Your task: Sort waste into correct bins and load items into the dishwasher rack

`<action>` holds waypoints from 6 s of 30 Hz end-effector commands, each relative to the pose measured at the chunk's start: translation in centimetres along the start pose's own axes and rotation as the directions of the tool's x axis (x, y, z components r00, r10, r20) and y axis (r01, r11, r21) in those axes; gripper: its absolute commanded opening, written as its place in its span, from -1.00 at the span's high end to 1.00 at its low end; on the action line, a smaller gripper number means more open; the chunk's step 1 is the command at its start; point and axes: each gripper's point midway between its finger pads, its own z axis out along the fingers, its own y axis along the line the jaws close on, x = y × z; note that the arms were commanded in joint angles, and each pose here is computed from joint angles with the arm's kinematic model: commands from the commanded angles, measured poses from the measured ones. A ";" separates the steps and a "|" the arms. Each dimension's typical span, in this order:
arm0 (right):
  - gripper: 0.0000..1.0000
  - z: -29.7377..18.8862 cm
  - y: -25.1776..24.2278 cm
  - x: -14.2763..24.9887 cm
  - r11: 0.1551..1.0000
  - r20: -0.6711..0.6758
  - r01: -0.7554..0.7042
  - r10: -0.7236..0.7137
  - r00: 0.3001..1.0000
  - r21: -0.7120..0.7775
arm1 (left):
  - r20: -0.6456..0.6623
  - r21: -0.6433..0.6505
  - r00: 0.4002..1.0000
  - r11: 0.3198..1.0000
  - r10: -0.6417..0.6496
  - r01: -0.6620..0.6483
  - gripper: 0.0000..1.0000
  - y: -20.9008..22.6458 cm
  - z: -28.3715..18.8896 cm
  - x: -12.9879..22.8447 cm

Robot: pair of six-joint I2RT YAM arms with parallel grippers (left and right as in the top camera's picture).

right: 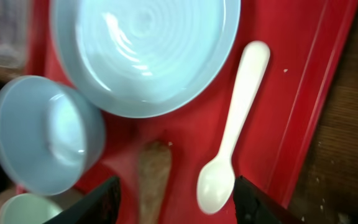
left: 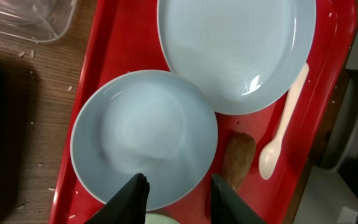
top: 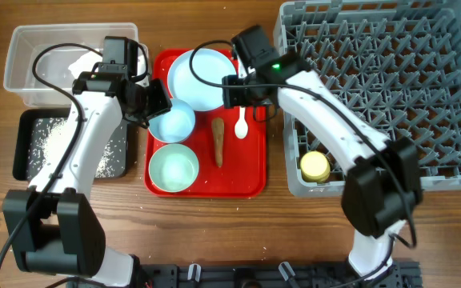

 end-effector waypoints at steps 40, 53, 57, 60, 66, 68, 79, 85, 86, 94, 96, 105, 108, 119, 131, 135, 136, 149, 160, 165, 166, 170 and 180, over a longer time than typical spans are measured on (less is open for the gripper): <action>0.91 -20.1 -19.6 1.0 0.645 0.378 -0.728 0.630 0.678 0.231 | 0.014 -0.018 1.000 1.000 0.016 -0.016 -0.75 0.0 -0.9 -0.1; -0.59 -14.2 -24.9 10.1 0.142 0.415 -0.939 0.869 0.269 0.312 | 0.013 -0.018 1.000 1.000 0.016 -0.015 -0.91 0.0 -0.9 -0.1; -0.67 -14.1 -24.7 9.6 0.227 0.381 -0.920 0.858 0.344 0.320 | 0.021 -0.014 1.000 1.000 0.018 -0.018 -0.90 -0.1 -0.9 -0.3; -0.64 -14.1 -23.2 7.2 0.455 0.297 -0.849 0.799 0.523 0.269 | 0.040 -0.006 0.999 1.000 0.023 -0.022 -1.00 -0.3 -1.0 -0.7; -0.50 -17.3 -12.3 -0.6 0.922 0.288 -0.350 0.385 0.877 -0.167 | 0.176 0.045 0.983 0.997 0.049 -0.058 -0.99 -2.5 -5.6 -3.4; -0.50 -17.6 -9.4 -1.3 0.948 0.324 -0.255 0.306 0.895 -0.190 | 0.228 0.050 0.973 0.997 0.044 -0.057 -1.00 -2.5 -7.5 -4.1; -0.39 -6.4 4.8 -2.0 0.971 0.316 0.080 -0.004 0.949 -0.227 | 0.315 -0.106 0.934 0.984 0.168 -0.142 -0.99 5.6 -13.3 -5.4; -0.34 0.7 8.0 -0.6 0.965 0.188 0.133 -0.091 0.978 -0.224 | 0.310 -0.145 0.937 0.982 0.163 -0.123 -0.99 7.3 -13.6 -5.4; -0.33 1.7 8.4 -0.1 0.964 0.173 0.141 -0.102 0.980 -0.224 | 0.309 -0.167 0.937 0.979 0.162 -0.115 -1.00 7.7 -13.7 -5.4; -0.01 7.9 9.0 3.5 0.970 0.039 0.075 -0.068 0.997 -0.232 | 0.305 -0.227 0.939 0.970 0.161 -0.092 -1.00 8.8 -13.8 -5.4; 0.18 8.0 9.2 3.2 0.969 0.049 0.078 -0.068 0.996 -0.235 | 0.305 -0.227 0.939 0.970 0.161 -0.092 -1.00 8.8 -13.8 -5.4; 0.91 9.5 8.5 4.4 0.976 0.006 0.045 -0.044 0.999 -0.211 | 0.305 -0.227 0.939 0.970 0.161 -0.092 -1.00 8.8 -13.8 -5.4; 0.91 9.5 8.5 4.4 0.977 0.001 0.034 -0.034 0.999 -0.210 | 0.305 -0.226 0.939 0.970 0.161 -0.092 -1.00 8.8 -13.8 -5.4; 0.91 -3.3 10.9 -3.8 0.937 0.199 0.068 0.001 0.980 -0.342 | 0.305 -0.227 0.939 0.970 0.161 -0.092 -1.00 8.8 -13.8 -5.4; 0.91 -21.3 -15.5 -10.3 0.604 0.761 -0.582 -0.064 0.645 0.544 | 0.305 -0.227 0.939 0.970 0.161 -0.092 -1.00 8.8 -13.8 -5.4; 0.91 -23.5 -16.2 -13.5 0.464 0.745 -0.596 -0.265 0.612 0.655 | 0.305 -0.227 0.939 0.970 0.161 -0.092 -1.00 8.8 -13.8 -5.4; 0.91 -23.1 -16.4 -14.4 0.448 0.726 -0.580 -0.298 0.620 0.680 | 0.305 -0.226 0.939 0.970 0.161 -0.092 -1.00 8.8 -13.8 -5.4; 0.91 -12.8 -21.3 -14.9 0.166 0.397 -0.361 -0.384 0.834 0.918 | 0.305 -0.227 0.939 0.970 0.161 -0.092 -1.00 8.8 -13.8 -5.4; 0.91 -9.5 -21.9 -13.9 0.179 0.306 -0.254 -0.390 0.868 0.950 | 0.305 -0.227 0.939 0.970 0.161 -0.092 -1.00 8.8 -13.8 -5.4; 0.91 -8.6 -21.3 -14.1 0.213 0.289 -0.217 -0.405 0.867 0.952 | 0.305 -0.227 0.939 0.970 0.161 -0.092 -1.00 8.8 -13.8 -5.4; 0.91 -8.2 -20.9 -14.1 0.225 0.277 -0.198 -0.413 0.868 0.954 | 0.305 -0.227 0.939 0.970 0.161 -0.092 -1.00 8.8 -13.8 -5.4; 0.89 -7.5 -19.3 -13.7 0.231 0.244 -0.154 -0.434 0.867 0.961 | 0.305 -0.227 0.939 0.970 0.161 -0.092 -1.00 8.8 -13.8 -5.4; -0.28 -6.2 -14.5 -12.9 0.227 0.143 -0.027 -0.512 0.847 0.974 | 0.305 -0.227 0.939 0.970 0.161 -0.092 -1.00 8.8 -13.8 -5.4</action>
